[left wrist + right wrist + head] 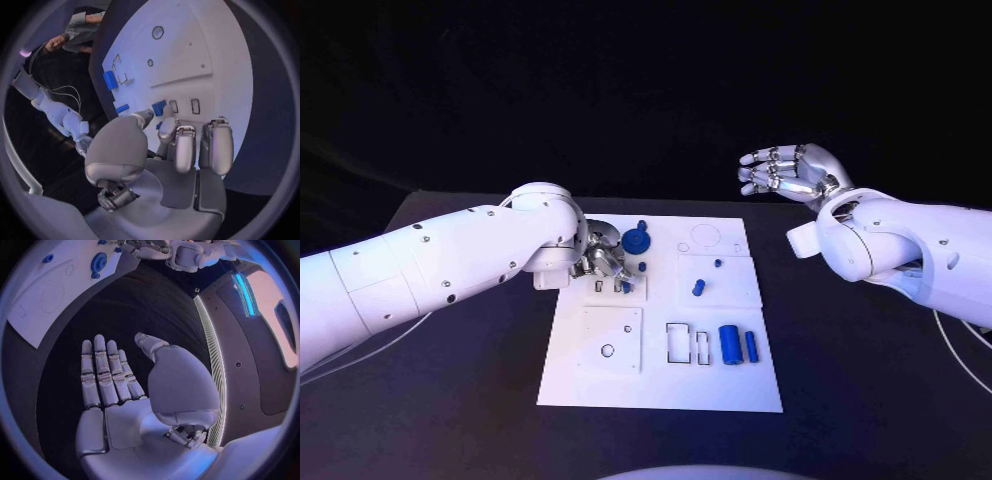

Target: Assemble the parts on the task board

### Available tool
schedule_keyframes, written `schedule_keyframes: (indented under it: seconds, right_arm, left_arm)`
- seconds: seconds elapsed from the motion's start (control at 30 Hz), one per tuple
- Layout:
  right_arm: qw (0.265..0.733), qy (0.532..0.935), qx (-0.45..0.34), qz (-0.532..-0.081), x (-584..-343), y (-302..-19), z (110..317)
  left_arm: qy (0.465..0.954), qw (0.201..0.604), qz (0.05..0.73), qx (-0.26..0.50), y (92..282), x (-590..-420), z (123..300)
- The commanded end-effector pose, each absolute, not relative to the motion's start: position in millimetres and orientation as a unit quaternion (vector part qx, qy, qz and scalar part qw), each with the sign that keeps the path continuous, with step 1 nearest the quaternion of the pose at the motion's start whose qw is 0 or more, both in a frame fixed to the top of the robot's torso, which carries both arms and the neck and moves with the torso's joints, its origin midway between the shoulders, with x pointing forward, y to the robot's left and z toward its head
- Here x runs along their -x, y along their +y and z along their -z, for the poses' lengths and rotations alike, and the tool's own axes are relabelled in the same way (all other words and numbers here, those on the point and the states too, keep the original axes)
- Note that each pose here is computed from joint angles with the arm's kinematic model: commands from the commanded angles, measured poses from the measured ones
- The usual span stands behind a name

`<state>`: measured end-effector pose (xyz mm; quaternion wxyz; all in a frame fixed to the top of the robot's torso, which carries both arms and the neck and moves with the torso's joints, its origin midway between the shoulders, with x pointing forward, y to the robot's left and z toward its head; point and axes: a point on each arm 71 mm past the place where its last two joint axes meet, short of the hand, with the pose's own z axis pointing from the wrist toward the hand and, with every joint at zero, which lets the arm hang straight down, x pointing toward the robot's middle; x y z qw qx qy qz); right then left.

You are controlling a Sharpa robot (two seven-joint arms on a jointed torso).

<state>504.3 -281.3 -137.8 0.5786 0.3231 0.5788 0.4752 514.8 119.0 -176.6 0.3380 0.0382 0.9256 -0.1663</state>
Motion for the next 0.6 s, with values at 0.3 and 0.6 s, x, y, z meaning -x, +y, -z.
schedule_keyframes:
  seconds: [0.3,0.6]
  right_arm:
    - [0.575,0.579,-0.319,-0.482,-503.9,-280.2,137.7]
    - [0.575,0.579,-0.319,-0.482,-503.8,-280.4,137.7]
  left_arm:
    - [0.929,0.325,0.168,-0.045,115.7,-513.1,178.0]
    - [0.930,0.321,0.173,-0.042,114.2,-512.7,179.0]
